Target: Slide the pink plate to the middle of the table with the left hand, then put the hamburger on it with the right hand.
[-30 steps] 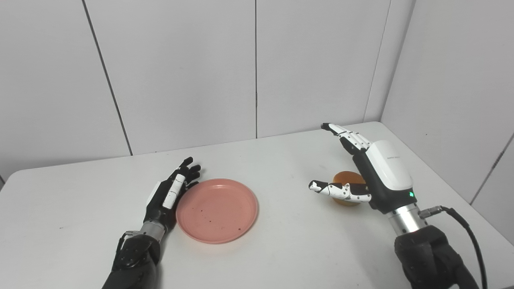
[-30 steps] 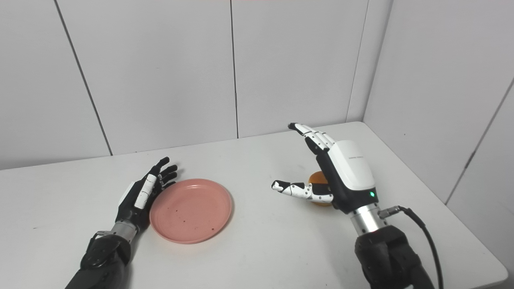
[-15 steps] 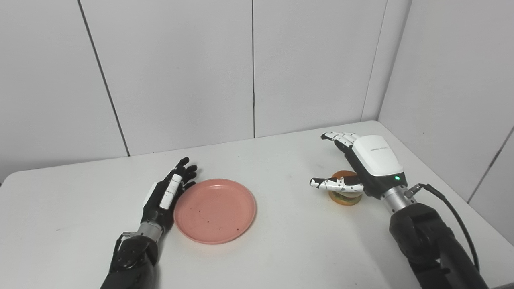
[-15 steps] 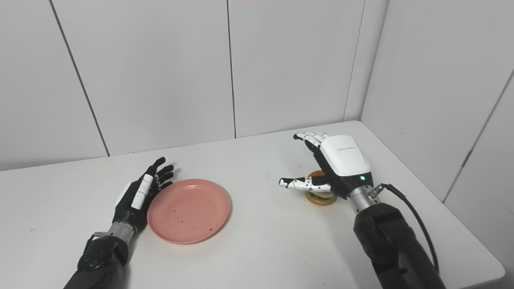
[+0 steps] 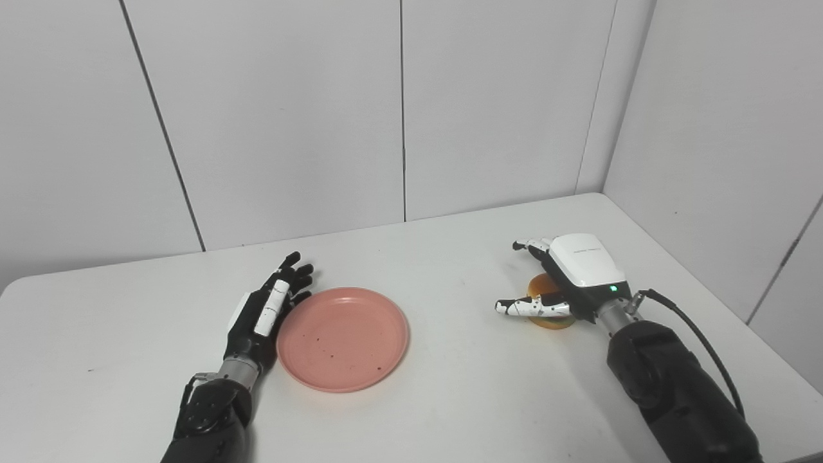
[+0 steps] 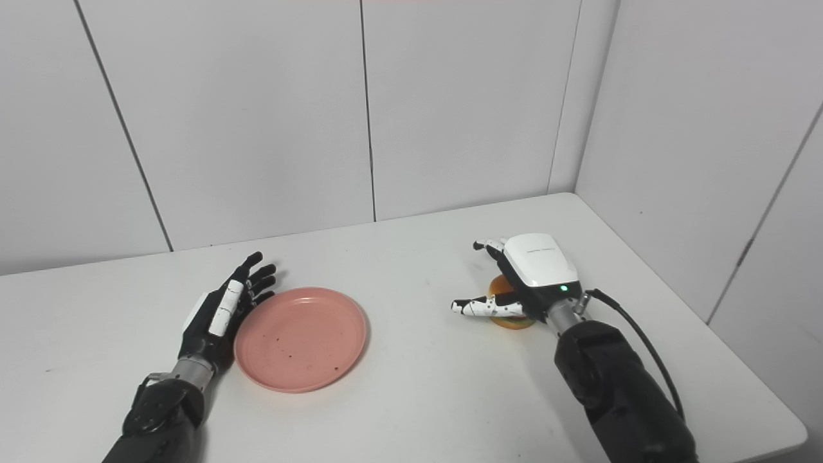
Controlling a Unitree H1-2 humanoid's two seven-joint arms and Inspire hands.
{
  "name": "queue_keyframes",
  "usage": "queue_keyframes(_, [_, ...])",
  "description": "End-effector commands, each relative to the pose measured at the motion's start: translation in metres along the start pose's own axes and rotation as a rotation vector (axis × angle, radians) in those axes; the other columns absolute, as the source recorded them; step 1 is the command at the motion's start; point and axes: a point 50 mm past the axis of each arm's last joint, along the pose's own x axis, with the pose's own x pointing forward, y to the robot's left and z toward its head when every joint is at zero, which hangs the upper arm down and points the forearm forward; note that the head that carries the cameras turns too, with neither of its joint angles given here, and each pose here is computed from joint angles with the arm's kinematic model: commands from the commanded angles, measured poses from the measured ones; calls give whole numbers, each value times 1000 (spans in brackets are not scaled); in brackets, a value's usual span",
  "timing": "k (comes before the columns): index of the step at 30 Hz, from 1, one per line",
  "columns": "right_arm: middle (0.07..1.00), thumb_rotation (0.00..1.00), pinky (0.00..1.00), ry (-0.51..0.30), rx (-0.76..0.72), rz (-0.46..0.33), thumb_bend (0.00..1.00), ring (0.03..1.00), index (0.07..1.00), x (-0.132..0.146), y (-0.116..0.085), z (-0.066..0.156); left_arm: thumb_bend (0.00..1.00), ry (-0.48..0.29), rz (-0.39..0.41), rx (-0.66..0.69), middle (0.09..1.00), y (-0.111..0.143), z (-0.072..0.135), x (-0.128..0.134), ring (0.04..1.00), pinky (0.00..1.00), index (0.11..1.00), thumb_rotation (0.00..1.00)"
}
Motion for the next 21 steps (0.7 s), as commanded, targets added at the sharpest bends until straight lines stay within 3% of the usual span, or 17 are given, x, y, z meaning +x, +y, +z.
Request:
queue_keyframes(1, [808,842,750,16,-25,-100,878,801,779,16,-29,-6,917,70,7,-26,877,1,-31,-25,900,876,905,810])
queue_keyframes(21, [824,856,775,128,-69,30,883,818,789,24,-2,-32,932,67,2,-30,875,1,-32,-27,904,900,909,805])
